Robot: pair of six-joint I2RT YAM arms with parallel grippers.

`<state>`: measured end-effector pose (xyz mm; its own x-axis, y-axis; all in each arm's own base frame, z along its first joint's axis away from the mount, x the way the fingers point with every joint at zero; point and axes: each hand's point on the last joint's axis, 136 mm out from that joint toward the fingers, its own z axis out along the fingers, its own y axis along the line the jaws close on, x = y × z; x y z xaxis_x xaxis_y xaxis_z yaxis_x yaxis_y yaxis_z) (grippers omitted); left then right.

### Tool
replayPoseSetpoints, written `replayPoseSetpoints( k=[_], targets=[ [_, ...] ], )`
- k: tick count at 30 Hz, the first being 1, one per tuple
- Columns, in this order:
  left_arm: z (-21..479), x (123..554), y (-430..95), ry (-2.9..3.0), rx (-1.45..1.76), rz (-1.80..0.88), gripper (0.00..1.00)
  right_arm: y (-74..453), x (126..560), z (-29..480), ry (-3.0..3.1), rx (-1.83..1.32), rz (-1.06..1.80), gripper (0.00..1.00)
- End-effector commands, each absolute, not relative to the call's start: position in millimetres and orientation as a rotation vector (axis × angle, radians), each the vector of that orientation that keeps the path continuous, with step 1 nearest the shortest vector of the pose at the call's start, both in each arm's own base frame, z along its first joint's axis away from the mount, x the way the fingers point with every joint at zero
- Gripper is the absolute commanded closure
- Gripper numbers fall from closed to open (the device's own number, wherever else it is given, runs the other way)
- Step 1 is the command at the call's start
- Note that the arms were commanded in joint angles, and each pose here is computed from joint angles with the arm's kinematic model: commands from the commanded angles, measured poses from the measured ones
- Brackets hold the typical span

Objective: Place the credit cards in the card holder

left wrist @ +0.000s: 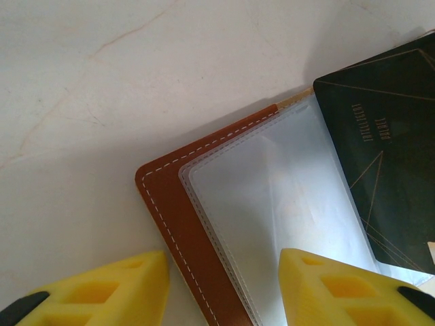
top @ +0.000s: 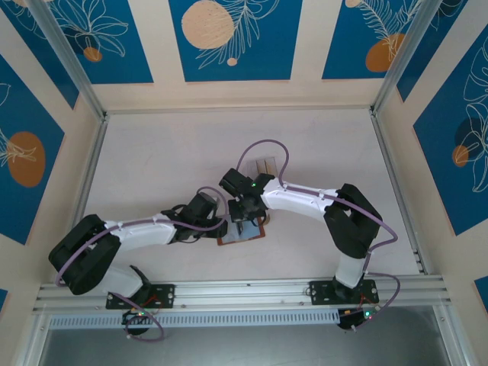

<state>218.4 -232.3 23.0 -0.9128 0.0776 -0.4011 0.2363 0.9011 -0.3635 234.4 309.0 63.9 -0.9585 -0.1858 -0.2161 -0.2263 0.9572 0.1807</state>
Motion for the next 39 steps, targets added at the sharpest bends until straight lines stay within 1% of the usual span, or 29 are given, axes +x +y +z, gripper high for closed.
replayPoseSetpoints(
  k=[1,4,9,13,17,24,39],
  targets=[
    [12,206,-230,2.748,0.245,-0.602,0.53,306,224,61,2.946,-0.316,0.317,0.9],
    [19,207,-233,2.734,0.251,-0.622,0.53,307,222,56,2.96,-0.318,0.338,0.92],
    [32,208,-236,2.723,0.272,-0.635,0.52,306,221,57,2.962,-0.309,0.374,1.0],
    [54,209,-240,2.695,0.288,-0.683,0.46,298,227,71,2.92,-0.281,0.413,1.0],
    [69,211,-241,2.683,0.297,-0.688,0.44,295,230,86,2.867,-0.273,0.525,1.0],
    [64,220,-248,2.728,0.306,-0.642,0.45,294,236,93,2.826,-0.227,0.718,1.0],
    [22,223,-234,2.823,0.322,-0.394,0.47,287,244,93,2.737,-0.138,0.912,1.0]
  ],
)
